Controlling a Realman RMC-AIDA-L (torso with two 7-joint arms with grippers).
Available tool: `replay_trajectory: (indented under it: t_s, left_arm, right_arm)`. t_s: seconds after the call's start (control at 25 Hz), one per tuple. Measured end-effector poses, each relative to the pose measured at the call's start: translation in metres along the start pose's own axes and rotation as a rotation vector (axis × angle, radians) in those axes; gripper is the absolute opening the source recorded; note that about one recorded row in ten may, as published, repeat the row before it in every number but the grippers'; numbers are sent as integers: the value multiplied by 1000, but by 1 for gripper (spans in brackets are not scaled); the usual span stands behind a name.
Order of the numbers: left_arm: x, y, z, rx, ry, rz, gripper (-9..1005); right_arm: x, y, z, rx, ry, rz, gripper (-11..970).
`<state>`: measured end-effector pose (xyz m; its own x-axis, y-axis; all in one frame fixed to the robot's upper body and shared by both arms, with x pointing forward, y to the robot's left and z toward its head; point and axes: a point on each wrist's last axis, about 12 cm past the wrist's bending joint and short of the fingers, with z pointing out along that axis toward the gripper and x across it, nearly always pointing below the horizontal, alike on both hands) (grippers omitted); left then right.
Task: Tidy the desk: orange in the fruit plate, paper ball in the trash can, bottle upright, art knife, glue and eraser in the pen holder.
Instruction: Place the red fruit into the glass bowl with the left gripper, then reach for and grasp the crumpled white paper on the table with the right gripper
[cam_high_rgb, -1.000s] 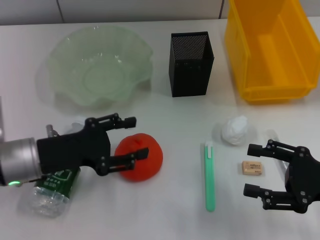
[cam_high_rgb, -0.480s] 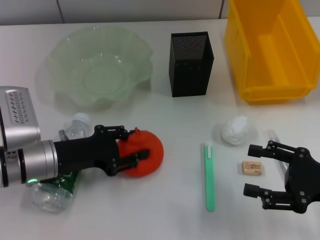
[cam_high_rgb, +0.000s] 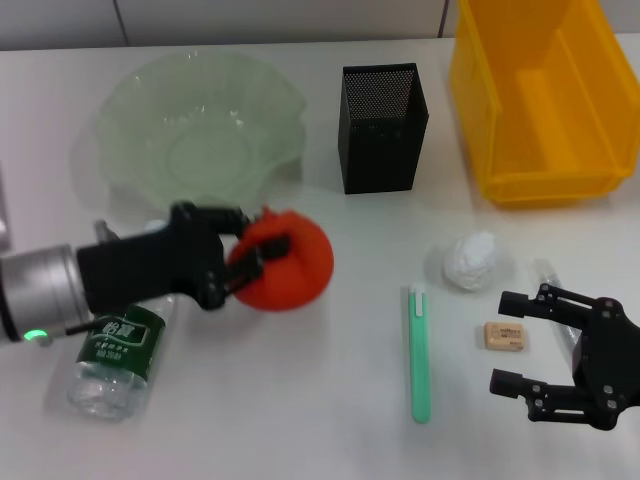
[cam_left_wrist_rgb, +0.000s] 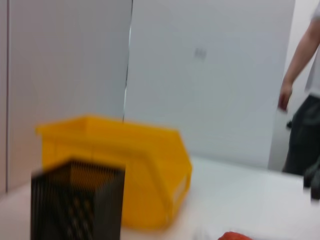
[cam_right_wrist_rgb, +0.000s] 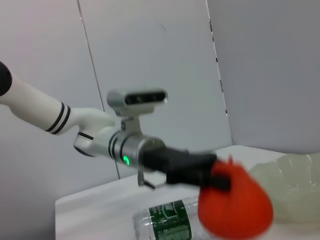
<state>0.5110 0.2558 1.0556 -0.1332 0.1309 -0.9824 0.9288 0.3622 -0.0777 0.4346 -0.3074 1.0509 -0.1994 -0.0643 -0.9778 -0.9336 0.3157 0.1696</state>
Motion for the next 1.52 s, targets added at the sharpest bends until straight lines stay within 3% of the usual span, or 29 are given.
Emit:
replay_trajectory:
  t_s: [0.2,0.24,0.36,0.4,0.52,0.64,0.68,0.96,1.0,1.04,1.12,1.16,1.2,1.24,1.32,1.44,1.52]
  left_arm:
    - [-18,21,-9,-177,-127,14,233]
    - [-21,36,-10,-286,-133,8,229]
    - [-23,58,-3,-421,-81,0,214]
    - [-23,58,-3,-421,-81,0,210]
    - [-21,76,6,-520,0,-10,187]
    - [-18,85,14,-576,48,-35,159]
    - [-18,85,14,-576,48,-35,213]
    - [-21,62,-1,-437,-46,-4,497]
    - [-21,58,-5,-417,-53,5,532]
    - [-20,52,-8,-394,-58,17,572]
    - [-19,42,-12,-341,-60,41,651]
    - [-18,27,-14,-257,-60,72,691]
    - [-18,27,-14,-257,-60,72,730]
    - [-17,19,-15,-209,-58,84,770]
    - [-12,3,-16,-115,-39,88,786]
    - [-6,-11,-16,-26,-4,73,809]
    - [-2,-17,-15,10,13,64,825]
  right_arm:
    - [-2,1,0,-3,-14,2,830]
    - [-2,0,-1,-3,-20,5,830]
    - [-5,-2,0,-4,-20,25,831]
    - [-5,-2,0,-4,-20,25,831]
    - [-10,-6,-1,-3,-13,40,831]
    - [-25,-14,-4,-19,8,46,831]
    - [-25,-14,-4,-19,8,46,831]
    - [-94,-54,-5,63,226,182,830]
    - [-104,-58,-1,79,275,197,830]
    - [-129,-66,11,130,403,217,830]
    - [-138,-69,17,156,460,230,831]
    - [-155,-73,34,215,582,249,831]
    - [-155,-73,34,215,582,249,830]
    - [-166,-76,53,280,689,280,830]
    - [-170,-77,65,309,741,291,828]
    - [-169,-81,97,411,873,294,827]
    - [-166,-81,103,423,900,291,827]
